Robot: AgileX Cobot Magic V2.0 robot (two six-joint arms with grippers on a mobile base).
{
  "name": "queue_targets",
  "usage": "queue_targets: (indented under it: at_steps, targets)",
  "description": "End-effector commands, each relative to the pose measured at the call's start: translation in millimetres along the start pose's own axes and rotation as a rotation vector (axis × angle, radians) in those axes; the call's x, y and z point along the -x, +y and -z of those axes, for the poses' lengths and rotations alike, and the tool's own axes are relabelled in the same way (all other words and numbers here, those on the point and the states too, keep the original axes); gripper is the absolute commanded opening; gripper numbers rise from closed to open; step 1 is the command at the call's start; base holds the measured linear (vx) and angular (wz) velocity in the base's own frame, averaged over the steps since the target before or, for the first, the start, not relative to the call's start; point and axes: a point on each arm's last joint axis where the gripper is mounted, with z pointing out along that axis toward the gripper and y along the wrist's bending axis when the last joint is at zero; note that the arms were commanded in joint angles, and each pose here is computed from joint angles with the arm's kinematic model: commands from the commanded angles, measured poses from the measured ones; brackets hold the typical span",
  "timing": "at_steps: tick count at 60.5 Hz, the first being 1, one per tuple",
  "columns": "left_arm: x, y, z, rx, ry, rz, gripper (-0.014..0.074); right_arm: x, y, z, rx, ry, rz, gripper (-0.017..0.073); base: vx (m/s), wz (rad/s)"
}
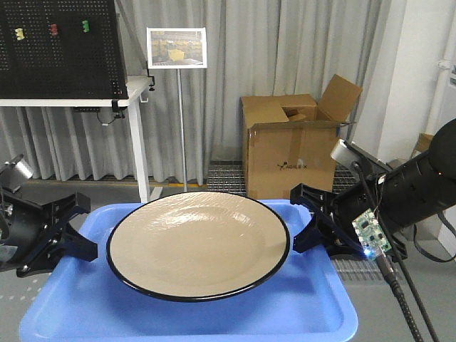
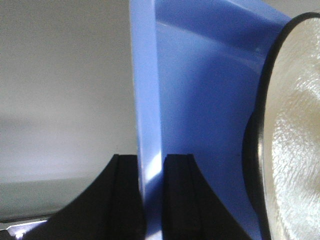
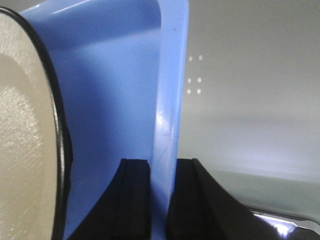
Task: Place disk in tray to left cabinet
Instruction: 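Hold the tray with both grippers while driving to the open cabinet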
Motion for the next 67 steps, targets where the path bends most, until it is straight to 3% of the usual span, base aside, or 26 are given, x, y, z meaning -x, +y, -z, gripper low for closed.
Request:
queue_targets:
  at_steps: [1,67]
  targets:
    - [-4.8,-39.8,17.2,-0.232,-0.019,0.058,0.0000,-2.9,40.6,25.1,0.241,-0.046,-0.043,-0.0006,0.62,0.00]
    - [-4.7,-39.8,17.2,-0.233,-0.021,0.059,0.0000,-2.9,40.6,25.1,0.241,-0.046,-0.043,-0.0006,0.52,-0.06]
